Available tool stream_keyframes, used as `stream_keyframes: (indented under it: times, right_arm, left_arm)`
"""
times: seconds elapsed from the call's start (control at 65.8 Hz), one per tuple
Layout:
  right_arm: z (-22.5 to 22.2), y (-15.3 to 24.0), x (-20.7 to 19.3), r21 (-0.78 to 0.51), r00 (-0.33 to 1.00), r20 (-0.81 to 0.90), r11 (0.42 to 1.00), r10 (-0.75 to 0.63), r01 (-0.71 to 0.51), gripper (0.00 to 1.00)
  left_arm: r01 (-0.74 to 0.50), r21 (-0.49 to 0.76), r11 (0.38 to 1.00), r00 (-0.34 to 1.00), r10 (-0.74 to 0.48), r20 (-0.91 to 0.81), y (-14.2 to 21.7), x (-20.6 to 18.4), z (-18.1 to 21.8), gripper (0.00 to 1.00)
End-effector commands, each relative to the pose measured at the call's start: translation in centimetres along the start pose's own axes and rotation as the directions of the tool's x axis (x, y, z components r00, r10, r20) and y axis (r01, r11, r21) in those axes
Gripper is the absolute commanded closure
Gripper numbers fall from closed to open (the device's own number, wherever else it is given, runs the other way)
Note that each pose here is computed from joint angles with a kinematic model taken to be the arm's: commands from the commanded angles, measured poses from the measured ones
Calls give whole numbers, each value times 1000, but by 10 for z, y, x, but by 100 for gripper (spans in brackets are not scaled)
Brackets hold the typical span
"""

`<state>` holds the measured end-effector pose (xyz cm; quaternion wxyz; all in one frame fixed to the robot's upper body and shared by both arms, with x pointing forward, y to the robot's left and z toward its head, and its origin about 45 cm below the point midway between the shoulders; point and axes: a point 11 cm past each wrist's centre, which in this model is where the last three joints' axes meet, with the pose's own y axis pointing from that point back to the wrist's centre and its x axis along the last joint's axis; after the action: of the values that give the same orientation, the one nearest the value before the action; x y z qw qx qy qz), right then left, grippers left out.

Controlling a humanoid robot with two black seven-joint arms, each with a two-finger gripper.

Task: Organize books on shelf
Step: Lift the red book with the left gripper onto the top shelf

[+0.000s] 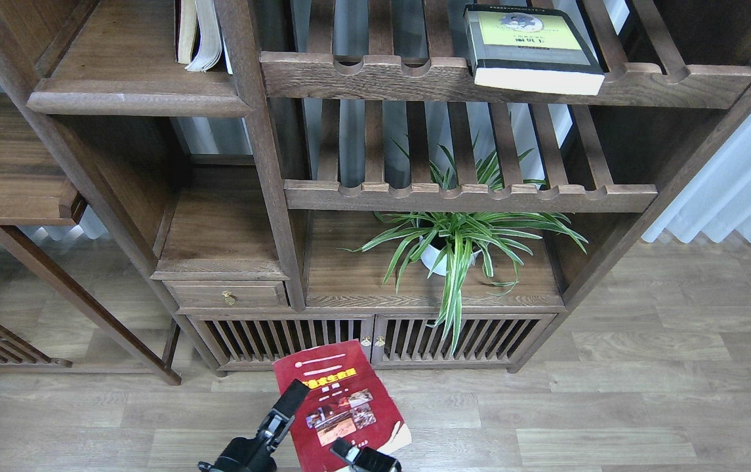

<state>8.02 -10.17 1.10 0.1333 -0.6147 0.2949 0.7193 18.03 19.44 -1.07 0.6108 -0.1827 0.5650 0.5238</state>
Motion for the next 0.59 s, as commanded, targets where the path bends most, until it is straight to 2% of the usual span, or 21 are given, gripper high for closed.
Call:
stream_keyframes:
  times: [0.0, 0.213, 0.349, 0.577]
  right_arm:
    - [-4, -1, -2, 14, 1000, -1, 1000, -7, 7, 1]
    - [-4, -2, -3, 18, 1000, 0, 1000, -9, 9, 1]
    - [-9, -1, -4, 37, 1000, -3, 999, -13, 13, 1]
    - [-38, 4, -7, 124, 1000, -18, 992, -18, 20, 1]
  left_arm:
    - [-5, -47, 999, 1000, 6, 21, 3, 4, 28, 94]
    - [-4, -74, 997, 999, 7, 48, 7, 6, 50, 95]
    - [28, -126, 992, 997, -18, 80, 10, -4, 86, 95]
    - [219, -125, 968, 944, -179, 276, 19, -78, 179, 95]
